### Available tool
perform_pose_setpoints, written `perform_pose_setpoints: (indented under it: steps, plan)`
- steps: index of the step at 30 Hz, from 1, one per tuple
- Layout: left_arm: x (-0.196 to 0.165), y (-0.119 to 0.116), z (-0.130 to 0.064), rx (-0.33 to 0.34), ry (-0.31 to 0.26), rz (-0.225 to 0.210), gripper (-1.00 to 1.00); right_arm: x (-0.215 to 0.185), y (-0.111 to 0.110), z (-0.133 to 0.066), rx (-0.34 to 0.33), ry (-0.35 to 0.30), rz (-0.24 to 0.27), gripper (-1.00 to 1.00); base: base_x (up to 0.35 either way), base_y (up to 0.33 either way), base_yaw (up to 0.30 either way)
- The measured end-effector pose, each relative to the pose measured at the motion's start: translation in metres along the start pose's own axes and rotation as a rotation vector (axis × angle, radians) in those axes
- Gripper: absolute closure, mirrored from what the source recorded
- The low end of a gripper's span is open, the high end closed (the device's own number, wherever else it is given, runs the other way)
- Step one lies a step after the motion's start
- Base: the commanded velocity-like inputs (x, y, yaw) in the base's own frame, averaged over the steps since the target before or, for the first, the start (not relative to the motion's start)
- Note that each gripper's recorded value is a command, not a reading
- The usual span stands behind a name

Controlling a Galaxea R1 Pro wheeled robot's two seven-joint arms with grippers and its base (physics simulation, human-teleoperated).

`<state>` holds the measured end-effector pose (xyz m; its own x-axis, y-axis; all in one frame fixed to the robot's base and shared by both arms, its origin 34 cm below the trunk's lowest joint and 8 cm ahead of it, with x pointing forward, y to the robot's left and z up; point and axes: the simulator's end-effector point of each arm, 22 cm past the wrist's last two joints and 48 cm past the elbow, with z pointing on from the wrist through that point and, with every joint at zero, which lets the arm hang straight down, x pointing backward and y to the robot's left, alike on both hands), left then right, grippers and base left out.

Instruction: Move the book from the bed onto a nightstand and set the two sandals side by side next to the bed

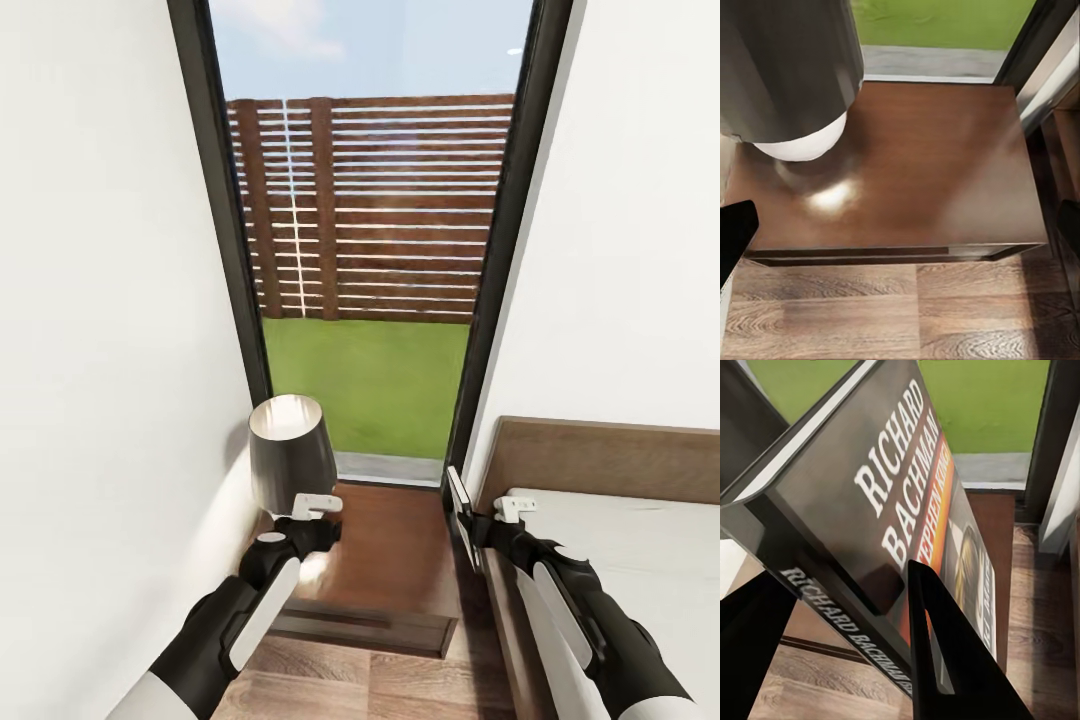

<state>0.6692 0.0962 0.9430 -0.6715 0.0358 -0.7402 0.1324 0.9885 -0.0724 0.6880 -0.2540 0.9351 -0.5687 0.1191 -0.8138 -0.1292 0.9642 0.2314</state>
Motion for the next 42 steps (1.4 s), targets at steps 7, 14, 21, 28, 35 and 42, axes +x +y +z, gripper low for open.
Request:
perform_pose_setpoints:
  steps: [7, 14, 21, 28, 35, 42]
  plan:
    - [0.001, 0.021, -0.011, -0.036, -0.129, -0.008, -1.00, -0.010, 0.003, -0.002, -0.001, -0.019, -0.027, 1.00, 0.000, 0.000, 0.000]
    - [0.040, 0.030, -0.013, -0.056, -0.105, 0.004, -1.00, -0.020, -0.003, -0.004, 0.059, -0.030, -0.196, 1.00, 0.000, 0.000, 0.000]
    - [0.091, 0.021, -0.011, -0.042, -0.027, 0.028, -1.00, -0.044, -0.027, -0.007, 0.218, -0.114, -0.536, 1.00, 0.000, 0.000, 0.000]
    - [0.150, -0.010, -0.004, -0.001, 0.029, 0.087, -1.00, 0.028, -0.010, 0.021, 0.289, -0.042, -0.995, 1.00, 0.000, 0.000, 0.000]
    - [0.162, -0.019, -0.001, 0.008, 0.034, 0.083, -1.00, 0.045, 0.039, 0.031, 0.210, -0.085, -1.107, 1.00, 0.000, 0.000, 0.008]
    - [0.173, -0.017, 0.000, -0.001, 0.057, 0.086, -1.00, 0.045, 0.049, 0.033, 0.199, -0.094, -1.100, 1.00, 0.145, 0.000, 0.113]
